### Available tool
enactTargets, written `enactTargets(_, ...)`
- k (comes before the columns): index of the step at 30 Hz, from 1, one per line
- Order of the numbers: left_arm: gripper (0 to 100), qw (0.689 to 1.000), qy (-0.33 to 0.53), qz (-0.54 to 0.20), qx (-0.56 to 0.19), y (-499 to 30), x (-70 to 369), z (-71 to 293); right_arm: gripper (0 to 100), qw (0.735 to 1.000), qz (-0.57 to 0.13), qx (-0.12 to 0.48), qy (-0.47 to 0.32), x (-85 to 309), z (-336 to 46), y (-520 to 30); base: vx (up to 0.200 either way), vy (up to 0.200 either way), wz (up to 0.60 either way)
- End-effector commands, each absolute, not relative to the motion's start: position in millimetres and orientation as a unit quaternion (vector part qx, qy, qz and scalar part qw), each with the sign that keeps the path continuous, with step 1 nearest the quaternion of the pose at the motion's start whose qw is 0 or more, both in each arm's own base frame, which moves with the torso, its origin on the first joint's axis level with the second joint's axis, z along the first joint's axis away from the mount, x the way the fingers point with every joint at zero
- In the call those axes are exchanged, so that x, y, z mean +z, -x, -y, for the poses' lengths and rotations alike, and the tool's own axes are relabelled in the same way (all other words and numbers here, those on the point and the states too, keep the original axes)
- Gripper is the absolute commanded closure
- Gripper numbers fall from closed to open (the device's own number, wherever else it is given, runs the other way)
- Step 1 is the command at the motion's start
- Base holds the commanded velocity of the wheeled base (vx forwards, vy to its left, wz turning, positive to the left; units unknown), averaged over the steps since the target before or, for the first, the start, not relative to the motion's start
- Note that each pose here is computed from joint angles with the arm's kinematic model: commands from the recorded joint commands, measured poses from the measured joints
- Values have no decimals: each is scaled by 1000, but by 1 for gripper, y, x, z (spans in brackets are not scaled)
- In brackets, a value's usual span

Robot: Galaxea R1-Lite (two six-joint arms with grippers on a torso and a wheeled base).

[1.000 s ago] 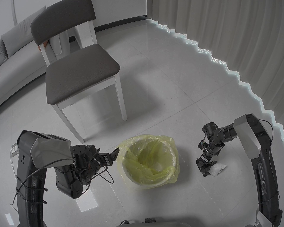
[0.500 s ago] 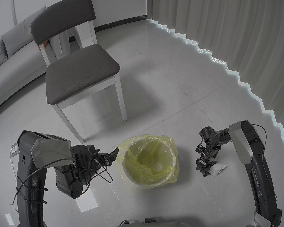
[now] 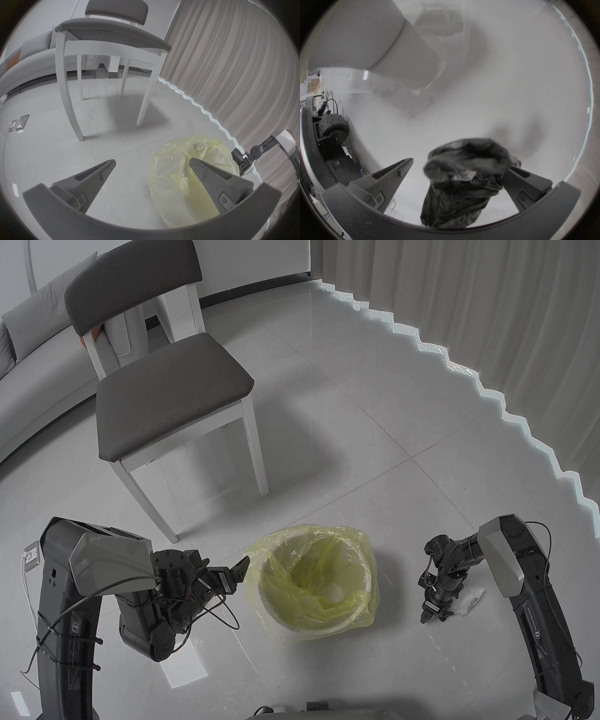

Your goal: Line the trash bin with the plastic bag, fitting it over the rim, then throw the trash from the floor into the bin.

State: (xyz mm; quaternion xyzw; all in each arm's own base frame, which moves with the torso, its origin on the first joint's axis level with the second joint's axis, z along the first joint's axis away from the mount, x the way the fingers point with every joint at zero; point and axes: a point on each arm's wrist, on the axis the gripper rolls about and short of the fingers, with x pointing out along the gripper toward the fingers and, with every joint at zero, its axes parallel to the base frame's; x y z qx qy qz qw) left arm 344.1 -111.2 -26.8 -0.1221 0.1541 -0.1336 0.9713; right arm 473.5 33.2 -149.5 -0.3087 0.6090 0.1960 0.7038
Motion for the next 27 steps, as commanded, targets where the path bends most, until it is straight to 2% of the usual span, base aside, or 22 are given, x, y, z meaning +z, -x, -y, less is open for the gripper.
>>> enactTargets(1, 0, 972, 123, -147, -135, -345, -26, 112, 0, 682, -634, 204, 303, -179, -27, -463, 0, 0, 0)
enactTargets(2, 0, 972, 124, -146, -134, -345, -26, 112, 100, 680, -635, 205, 304, -180, -25, -463, 0, 0, 0)
enactTargets(11, 0, 972, 123, -147, -134, -345, -27, 111, 100, 687, -630, 199, 303, -172, -24, -466, 0, 0, 0)
enactTargets(16, 0, 973, 124, -145, -131, -345, -25, 110, 100, 701, -615, 193, 305, -150, -24, -473, 0, 0, 0)
enactTargets(19, 0, 974, 125, -139, -131, -345, -21, 110, 100, 728, -582, 185, 311, -111, -27, -484, 0, 0, 0)
enactTargets(23, 0, 974, 126, -132, -132, -345, -15, 110, 100, 776, -511, 174, 325, -29, -40, -495, 0, 0, 0)
enactTargets(24, 0, 974, 127, -132, -132, -345, -15, 110, 100, 778, -508, 173, 326, -25, -41, -496, 0, 0, 0)
enactTargets(25, 0, 974, 127, -130, -133, -344, -12, 110, 100, 794, -481, 172, 330, 4, -48, -496, 0, 0, 0)
enactTargets(26, 0, 974, 127, -130, -133, -344, -12, 110, 100, 794, -481, 172, 330, 4, -48, -496, 0, 0, 0)
enactTargets(27, 0, 975, 128, -125, -134, -342, -7, 110, 100, 821, -432, 167, 335, 58, -56, -492, 0, 0, 0)
